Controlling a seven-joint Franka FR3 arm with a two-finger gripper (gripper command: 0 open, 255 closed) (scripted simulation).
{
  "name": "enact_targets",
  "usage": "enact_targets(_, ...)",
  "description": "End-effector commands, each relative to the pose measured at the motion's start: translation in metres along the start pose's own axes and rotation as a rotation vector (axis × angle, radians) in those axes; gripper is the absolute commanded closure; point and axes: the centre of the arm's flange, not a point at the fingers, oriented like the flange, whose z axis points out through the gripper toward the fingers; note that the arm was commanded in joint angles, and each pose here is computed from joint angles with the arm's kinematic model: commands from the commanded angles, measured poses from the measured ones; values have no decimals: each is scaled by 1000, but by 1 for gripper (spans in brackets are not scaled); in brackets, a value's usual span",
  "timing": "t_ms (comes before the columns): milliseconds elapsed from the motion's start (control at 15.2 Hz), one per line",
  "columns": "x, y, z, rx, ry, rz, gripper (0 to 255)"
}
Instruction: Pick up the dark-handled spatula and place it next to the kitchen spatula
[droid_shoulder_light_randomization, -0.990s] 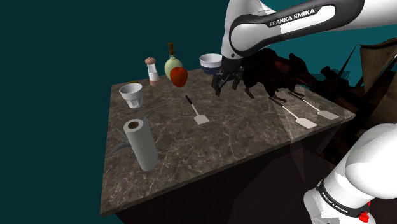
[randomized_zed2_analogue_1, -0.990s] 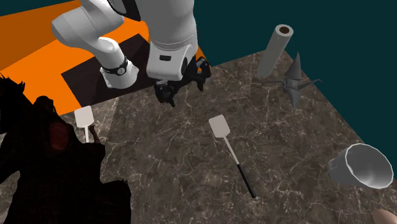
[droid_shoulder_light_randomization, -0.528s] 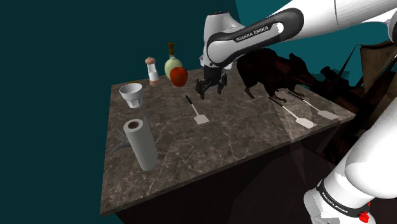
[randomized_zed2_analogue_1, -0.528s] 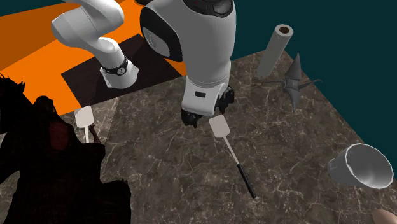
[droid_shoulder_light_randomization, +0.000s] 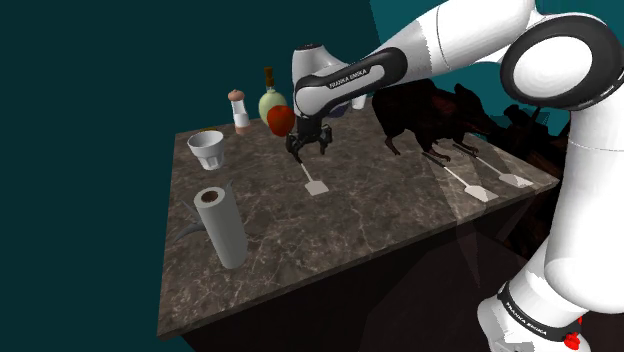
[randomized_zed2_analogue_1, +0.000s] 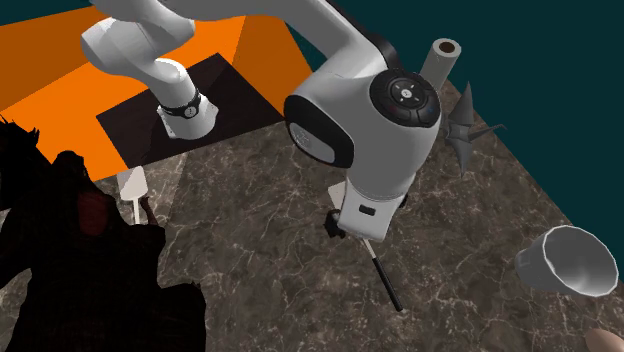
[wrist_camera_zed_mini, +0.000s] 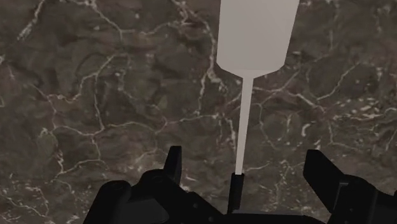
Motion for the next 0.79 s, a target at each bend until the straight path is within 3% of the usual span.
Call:
enact_targets(0, 19, -11, 15, -4, -2, 25, 0)
enact_targets(528, 22, -12, 57, -5, -2, 28, 0)
enact_targets(726, 22, -12, 57, -5, -2, 28, 0)
